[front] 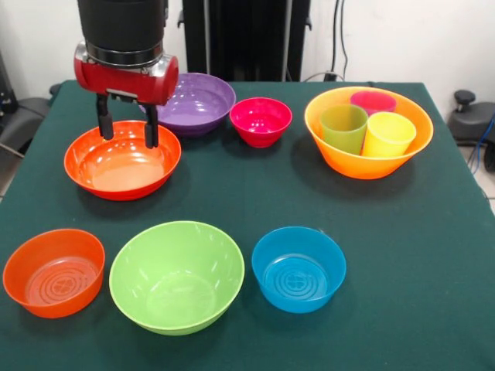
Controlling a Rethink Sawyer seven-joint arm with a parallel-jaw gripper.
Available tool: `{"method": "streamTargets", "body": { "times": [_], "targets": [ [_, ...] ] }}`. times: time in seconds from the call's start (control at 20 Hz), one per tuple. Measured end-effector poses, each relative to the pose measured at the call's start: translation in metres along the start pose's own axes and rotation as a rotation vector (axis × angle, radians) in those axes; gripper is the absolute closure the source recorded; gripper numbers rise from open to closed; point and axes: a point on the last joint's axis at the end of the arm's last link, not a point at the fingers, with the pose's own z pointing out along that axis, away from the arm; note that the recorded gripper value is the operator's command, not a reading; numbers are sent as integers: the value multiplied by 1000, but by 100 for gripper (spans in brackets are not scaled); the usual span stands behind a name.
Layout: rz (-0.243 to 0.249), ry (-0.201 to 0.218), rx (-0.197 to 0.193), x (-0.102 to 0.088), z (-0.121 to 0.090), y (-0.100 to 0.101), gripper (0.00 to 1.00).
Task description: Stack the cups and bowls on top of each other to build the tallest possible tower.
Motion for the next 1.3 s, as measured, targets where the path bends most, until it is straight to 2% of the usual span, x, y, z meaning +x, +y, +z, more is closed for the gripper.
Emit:
{"method": "streamTargets", "body": {
  "times": [0.45, 0.7, 1.05, 1.3],
  "targets": [
    [-22, 21, -7, 19, 11, 8, 0],
    [-24, 17, -10, 20, 13, 9, 0],
    [-25, -16, -19, 17, 17, 11, 0],
    [-27, -63, -31, 12, 22, 15, 0]
  ]
}}
